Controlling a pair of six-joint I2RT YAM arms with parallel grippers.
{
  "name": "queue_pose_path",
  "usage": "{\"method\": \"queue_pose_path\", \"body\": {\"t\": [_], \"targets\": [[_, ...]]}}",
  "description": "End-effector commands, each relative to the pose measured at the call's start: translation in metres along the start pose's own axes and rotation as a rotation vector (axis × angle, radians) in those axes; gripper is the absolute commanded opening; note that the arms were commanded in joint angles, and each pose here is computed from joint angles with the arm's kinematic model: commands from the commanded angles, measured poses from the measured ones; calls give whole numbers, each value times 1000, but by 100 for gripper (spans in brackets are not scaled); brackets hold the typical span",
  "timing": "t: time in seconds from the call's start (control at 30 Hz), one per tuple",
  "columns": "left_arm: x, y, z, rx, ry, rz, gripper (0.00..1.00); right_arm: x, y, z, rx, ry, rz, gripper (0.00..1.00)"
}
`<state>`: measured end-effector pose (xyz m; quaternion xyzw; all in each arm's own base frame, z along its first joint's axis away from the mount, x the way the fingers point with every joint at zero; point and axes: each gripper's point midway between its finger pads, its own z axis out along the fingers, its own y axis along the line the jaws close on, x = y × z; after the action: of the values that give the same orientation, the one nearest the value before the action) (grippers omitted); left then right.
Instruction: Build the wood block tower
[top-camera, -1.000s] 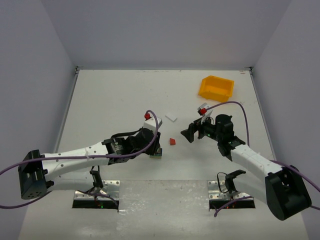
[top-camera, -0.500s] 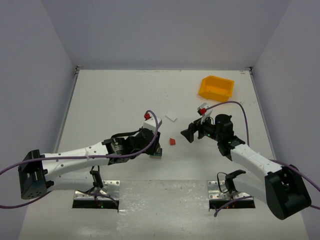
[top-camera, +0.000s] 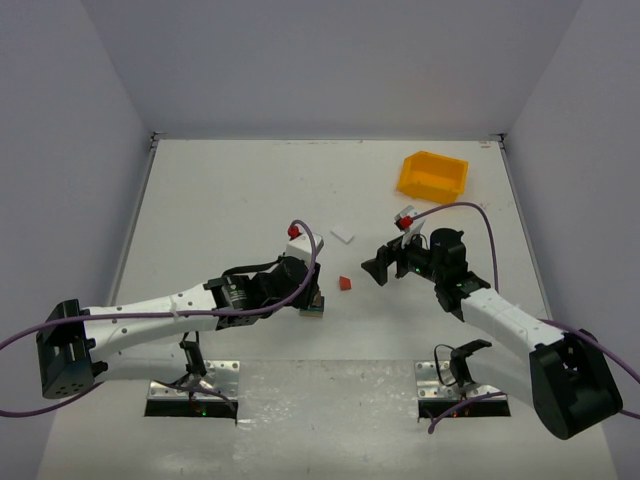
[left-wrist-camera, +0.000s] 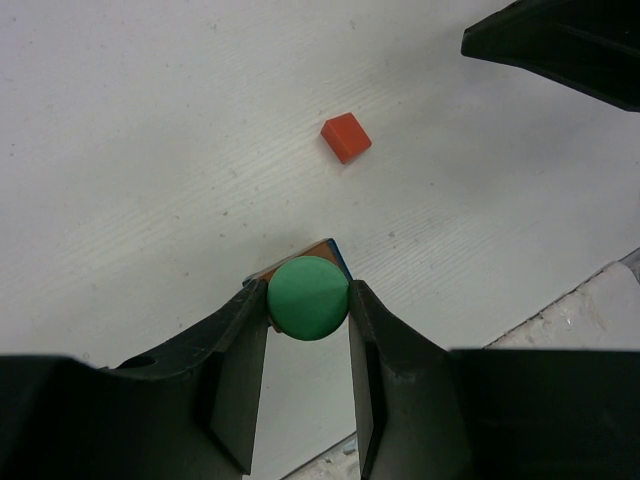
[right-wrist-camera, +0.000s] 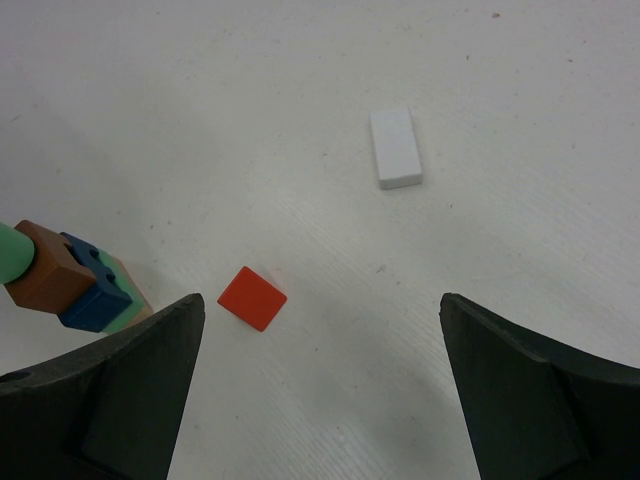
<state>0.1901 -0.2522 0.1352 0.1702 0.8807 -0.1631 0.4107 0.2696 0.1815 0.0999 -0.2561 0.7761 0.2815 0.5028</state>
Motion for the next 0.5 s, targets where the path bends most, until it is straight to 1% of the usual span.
{"method": "queue_pose_path", "body": {"t": [0.0,0.47], "targets": [[-8,-11,-1,39,-40,-10,11,-28,0,3,-5,-62,-34,99],[-7,-9,2,18,-39,-4,15,-28,-1,4,-2,-58,-35,99]]}}
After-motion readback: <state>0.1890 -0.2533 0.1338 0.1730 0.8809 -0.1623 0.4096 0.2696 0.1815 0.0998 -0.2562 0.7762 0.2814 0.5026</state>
